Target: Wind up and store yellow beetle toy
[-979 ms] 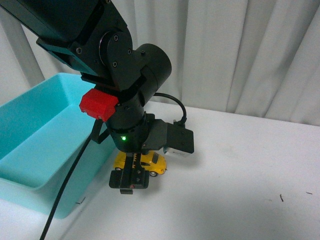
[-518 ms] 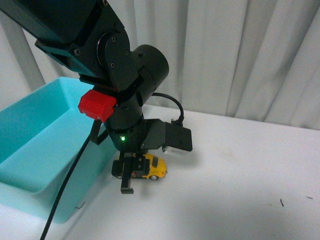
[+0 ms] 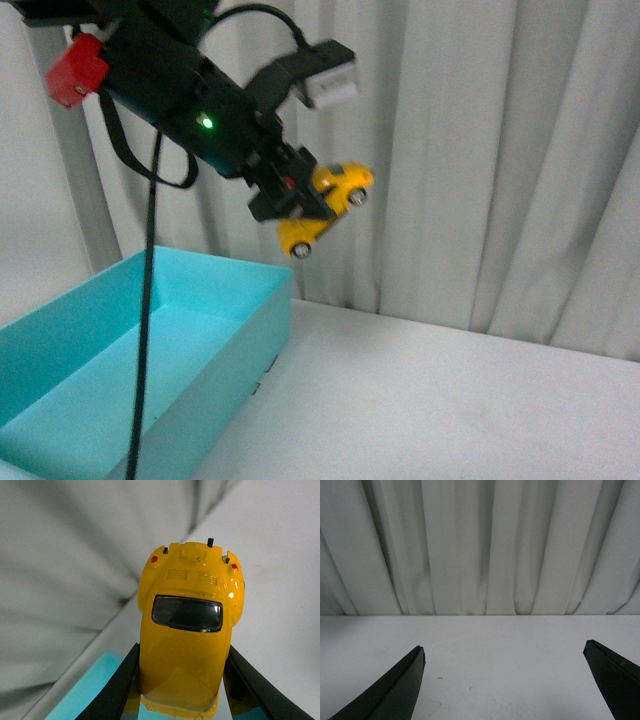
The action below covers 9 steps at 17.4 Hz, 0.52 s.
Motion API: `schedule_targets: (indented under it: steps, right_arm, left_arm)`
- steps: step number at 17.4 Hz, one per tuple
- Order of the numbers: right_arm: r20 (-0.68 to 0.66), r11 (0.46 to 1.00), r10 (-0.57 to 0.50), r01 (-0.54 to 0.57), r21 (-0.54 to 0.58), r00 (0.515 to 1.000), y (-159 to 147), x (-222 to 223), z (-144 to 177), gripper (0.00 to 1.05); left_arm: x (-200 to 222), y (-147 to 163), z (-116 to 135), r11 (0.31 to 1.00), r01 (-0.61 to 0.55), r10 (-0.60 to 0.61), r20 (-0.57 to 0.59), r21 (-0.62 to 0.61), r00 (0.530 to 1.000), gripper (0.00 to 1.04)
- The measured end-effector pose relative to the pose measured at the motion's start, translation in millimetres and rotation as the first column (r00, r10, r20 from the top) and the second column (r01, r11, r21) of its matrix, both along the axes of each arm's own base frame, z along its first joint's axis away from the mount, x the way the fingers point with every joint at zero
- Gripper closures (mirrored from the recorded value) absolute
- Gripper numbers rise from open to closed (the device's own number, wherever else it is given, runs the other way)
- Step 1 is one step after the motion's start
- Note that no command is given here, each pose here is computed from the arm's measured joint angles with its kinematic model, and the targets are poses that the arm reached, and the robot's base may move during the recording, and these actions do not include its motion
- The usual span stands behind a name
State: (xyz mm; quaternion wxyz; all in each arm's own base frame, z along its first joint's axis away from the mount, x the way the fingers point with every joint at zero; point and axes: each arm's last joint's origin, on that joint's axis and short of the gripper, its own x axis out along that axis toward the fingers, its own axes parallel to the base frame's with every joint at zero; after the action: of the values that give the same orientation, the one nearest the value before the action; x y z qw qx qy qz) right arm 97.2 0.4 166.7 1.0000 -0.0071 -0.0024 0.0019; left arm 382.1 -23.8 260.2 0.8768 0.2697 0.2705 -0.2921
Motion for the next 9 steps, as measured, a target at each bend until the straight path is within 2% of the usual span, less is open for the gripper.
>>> schedule_targets:
  steps: [1, 5, 7, 9]
  right_arm:
    - [0.0, 1.0, 0.0, 0.0, 0.0, 1.0, 0.0, 0.0, 0.0, 0.07]
    - [0.0, 1.0, 0.0, 0.0, 0.0, 1.0, 0.0, 0.0, 0.0, 0.07]
    - [0.0, 1.0, 0.0, 0.0, 0.0, 1.0, 0.0, 0.0, 0.0, 0.07]
    - [0.0, 1.0, 0.0, 0.0, 0.0, 1.0, 0.0, 0.0, 0.0, 0.07]
  left_arm:
    - [-0.7, 28.5, 5.7, 0.991, -0.135, 0.135, -0.002, -0.02, 0.991, 0.65]
    - [-12.1, 86.9, -6.9, 0.926, -0.377, 0.375, -0.085, 0.003, 0.923, 0.65]
    - [-19.1, 110.7, -20.2, 0.86, -0.508, 0.509, -0.117, 0.037, 0.853, 0.65]
    - [-20.4, 127.0, -48.2, 0.785, -0.608, 0.619, -0.169, 0.115, 0.767, 0.65]
